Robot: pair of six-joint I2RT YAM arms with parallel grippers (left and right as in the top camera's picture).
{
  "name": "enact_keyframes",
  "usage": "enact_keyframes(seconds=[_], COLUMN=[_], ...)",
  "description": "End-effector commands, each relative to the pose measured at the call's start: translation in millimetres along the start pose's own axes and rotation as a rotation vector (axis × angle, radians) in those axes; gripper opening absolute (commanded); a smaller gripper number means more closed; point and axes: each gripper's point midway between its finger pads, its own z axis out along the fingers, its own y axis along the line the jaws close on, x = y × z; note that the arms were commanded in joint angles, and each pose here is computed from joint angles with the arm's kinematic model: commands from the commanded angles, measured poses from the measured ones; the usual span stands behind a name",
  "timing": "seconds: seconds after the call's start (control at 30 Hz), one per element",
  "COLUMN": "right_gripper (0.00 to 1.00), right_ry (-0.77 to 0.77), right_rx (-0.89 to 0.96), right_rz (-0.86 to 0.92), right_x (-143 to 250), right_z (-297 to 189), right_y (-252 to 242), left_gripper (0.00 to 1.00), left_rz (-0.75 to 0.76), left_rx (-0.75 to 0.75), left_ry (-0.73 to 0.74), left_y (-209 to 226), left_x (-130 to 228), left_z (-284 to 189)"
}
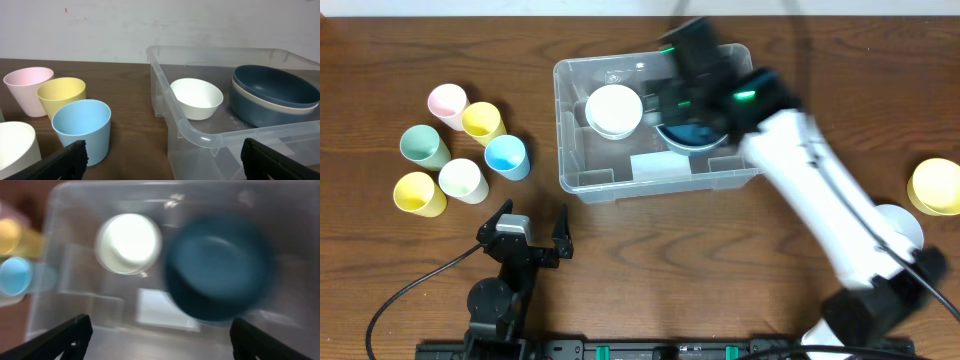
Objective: Pack container
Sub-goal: 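Carry the white bowl into the bin's left side and release it, then move the right gripper to the light grey bowl and grasp it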
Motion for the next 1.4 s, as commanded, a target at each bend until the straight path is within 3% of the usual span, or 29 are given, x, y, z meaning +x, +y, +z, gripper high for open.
enact_keyframes(seconds=[0.0, 0.23, 0.53, 0.77, 1.07, 1.37], right_gripper=[0.91, 0.90, 0.87, 0.84, 0.76, 0.48], right_ry=[-0.012, 0.144, 0.287, 0.403, 0.428, 0.384], right_rx=[0.101, 0.389, 0.546, 0.535, 0.546, 0.535], right_rz=[0.171, 0.542, 0.842, 0.989, 1.054, 1.029], right_x=[-10, 35, 106, 183, 226, 242], right_z=[-27, -62, -52, -14, 3, 29], right_y=[-63, -200, -306, -343, -361, -367], left_gripper=[0.98, 0.98, 0.98, 0.98, 0.98, 0.98], left_rz=[0.005, 0.005, 0.005, 0.005, 0.005, 0.005], left_rx=[0.002, 0.002, 0.002, 0.002, 0.002, 0.002], left_ry=[0.045, 0.046, 0.045, 0.045, 0.045, 0.045], left_y=[1, 1, 1, 1, 1, 1], left_x=[15, 15, 15, 15, 15, 15], left_z=[1, 1, 1, 1, 1, 1])
